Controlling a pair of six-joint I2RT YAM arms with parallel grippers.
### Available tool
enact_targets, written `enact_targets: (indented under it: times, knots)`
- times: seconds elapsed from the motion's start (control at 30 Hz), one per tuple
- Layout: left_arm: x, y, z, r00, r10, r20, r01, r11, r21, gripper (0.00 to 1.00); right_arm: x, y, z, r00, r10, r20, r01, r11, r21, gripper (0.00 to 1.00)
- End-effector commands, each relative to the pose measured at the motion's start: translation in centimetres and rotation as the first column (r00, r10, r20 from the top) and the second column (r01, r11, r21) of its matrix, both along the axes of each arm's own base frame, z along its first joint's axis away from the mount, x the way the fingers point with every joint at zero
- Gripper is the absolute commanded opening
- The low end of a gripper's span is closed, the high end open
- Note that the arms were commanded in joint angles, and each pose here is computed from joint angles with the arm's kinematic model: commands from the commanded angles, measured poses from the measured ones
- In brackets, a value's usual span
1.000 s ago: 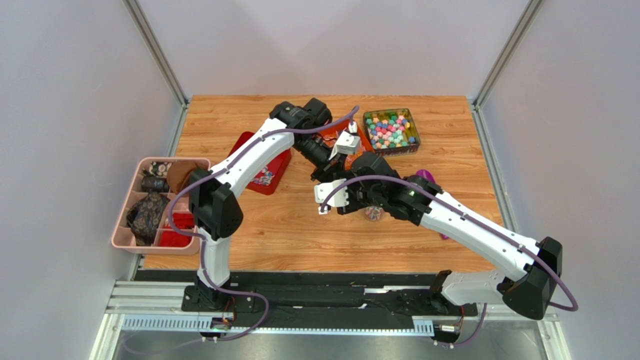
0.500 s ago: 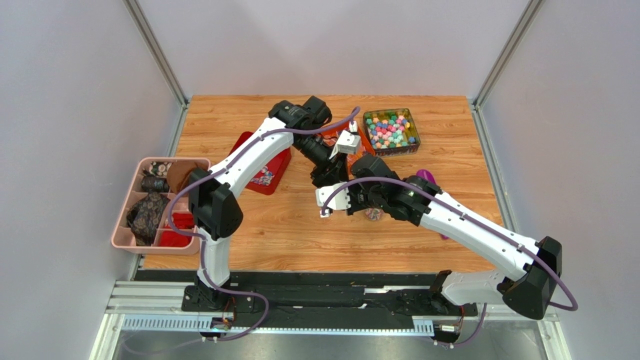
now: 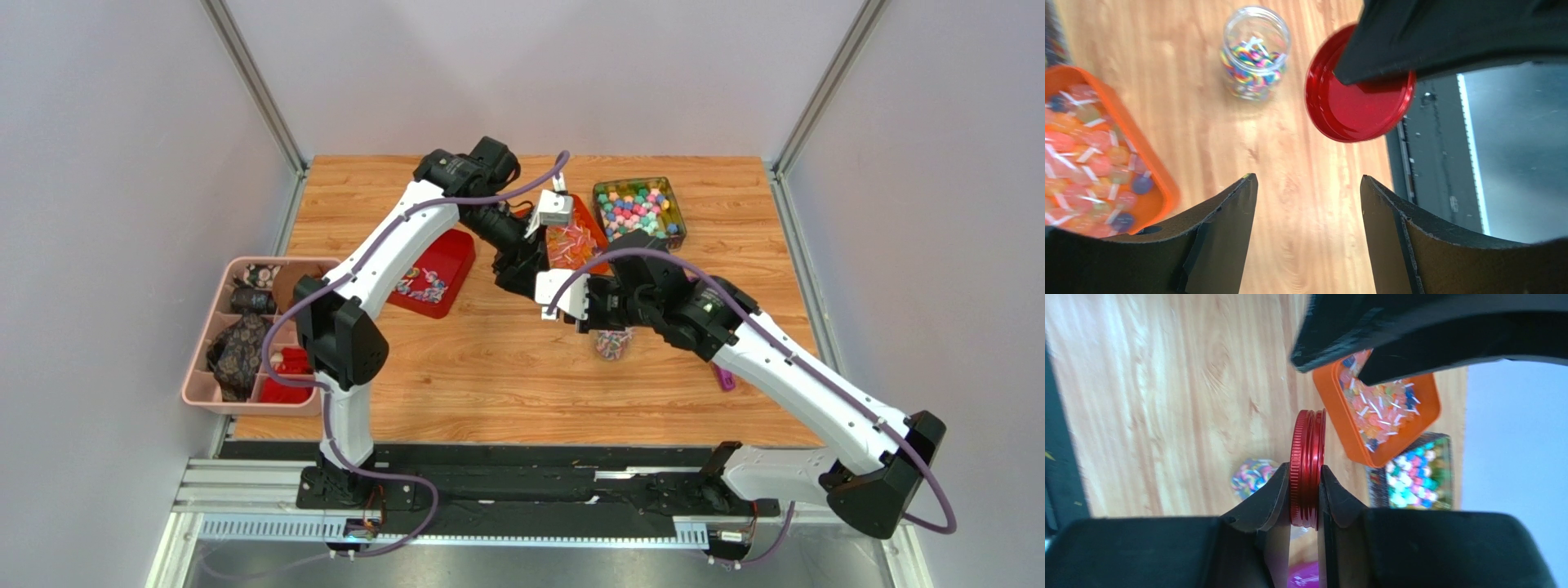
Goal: Pack the candies
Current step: Adjust the bottle lid.
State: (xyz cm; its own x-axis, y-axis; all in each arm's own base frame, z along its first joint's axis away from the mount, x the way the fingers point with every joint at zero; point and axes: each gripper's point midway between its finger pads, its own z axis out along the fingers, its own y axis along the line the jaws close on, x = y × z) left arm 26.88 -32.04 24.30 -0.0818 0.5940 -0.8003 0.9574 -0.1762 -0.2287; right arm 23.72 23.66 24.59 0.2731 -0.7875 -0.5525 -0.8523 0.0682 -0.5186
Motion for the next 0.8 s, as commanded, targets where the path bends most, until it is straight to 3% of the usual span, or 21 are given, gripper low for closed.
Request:
enact_targets:
  times: [0.0,0.17,0.43,0.53,0.77]
  knots:
    - [-2.4,0.4,2.9,1.000,-0.012,-0.018,0.011,0.998,-0.058,0.71,-0.6,1.1,3.4,0.988,0.001,-0.155,0.037,0.971,0.238,0.00]
    - [-3.7,0.2,5.0,0.999,-0.038,-0.014,0.035,0.989,-0.144,0.72,-0.2,1.5,4.3,0.937,0.077,-0.340,0.058,0.928,0.368,0.00]
    - [-3.0,-0.5,7.2,0.998,0.038,0.051,-0.025,0.973,-0.231,0.74,-0.5,2.5,3.3,0.816,0.198,-0.544,0.086,0.888,0.452,0.01]
    - [-2.3,-0.9,7.1,0.994,0.078,0.074,-0.057,0.967,-0.249,0.76,-1.2,3.2,3.8,0.775,0.257,-0.578,0.071,0.873,0.483,0.01]
    - [-1.1,-1.3,5.2,0.992,0.100,0.071,-0.083,0.972,-0.219,0.74,-1.6,3.7,5.2,0.746,0.305,-0.593,0.060,0.855,0.515,0.01]
